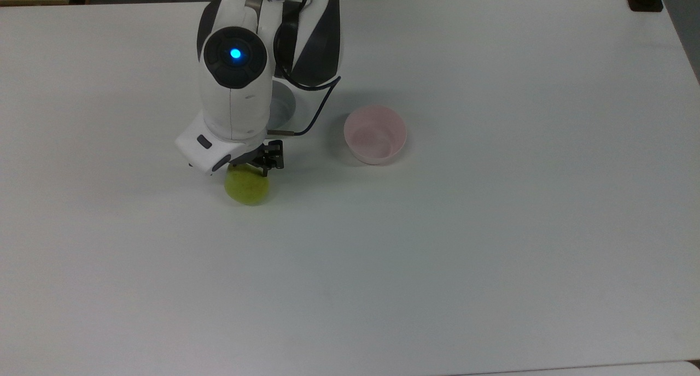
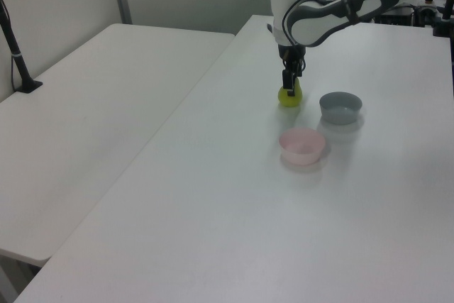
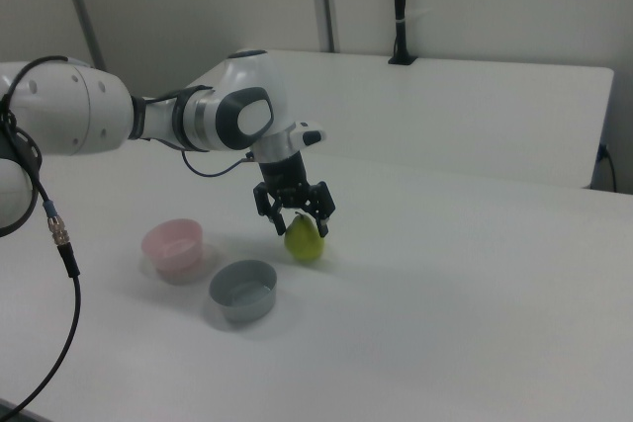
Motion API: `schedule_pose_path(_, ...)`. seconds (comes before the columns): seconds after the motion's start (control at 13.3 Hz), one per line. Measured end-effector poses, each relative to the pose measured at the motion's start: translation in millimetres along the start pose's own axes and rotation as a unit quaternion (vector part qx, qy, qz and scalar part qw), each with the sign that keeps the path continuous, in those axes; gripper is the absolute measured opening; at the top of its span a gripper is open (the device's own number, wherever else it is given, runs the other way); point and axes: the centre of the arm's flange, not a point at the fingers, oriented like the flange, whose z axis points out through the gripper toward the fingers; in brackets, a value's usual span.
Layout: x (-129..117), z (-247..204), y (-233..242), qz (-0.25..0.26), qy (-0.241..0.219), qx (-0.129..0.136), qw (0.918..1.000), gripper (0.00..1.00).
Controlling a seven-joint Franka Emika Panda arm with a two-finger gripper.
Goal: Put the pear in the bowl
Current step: 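Lower the gripper around the green pear and close it, then lift the pear and carry it over the pink bowl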
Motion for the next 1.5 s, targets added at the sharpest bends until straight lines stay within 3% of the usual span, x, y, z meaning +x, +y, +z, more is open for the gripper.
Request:
schedule_pose_path(0.38,3.0,21.6,-5.3,-0.006,-0.010,-0.003,0.9999,0.98)
schedule_pose_path(0.53,3.1,22.1,-5.4,-0.006,-0.010,-0.003,0.9999,0.93)
schedule_pose_path(0.68,4.2,18.8,-5.3,-0.006,-0.007,-0.004,1.0000,0.76)
schedule_pose_path(0.75,5.6,14.6,-6.3,-0.007,-0.003,-0.004,1.0000,0.76)
schedule_pose_path(0.98,6.9,-18.7,-2.9,-0.005,0.024,-0.002,0.9997,0.76)
schedule_pose_path(1.2,-7.0,-75.2,-0.7,-0.003,0.039,0.009,0.9992,0.76)
schedule_pose_path(1.5,-24.7,-119.8,-55.3,-0.047,0.028,0.026,0.9982,0.76)
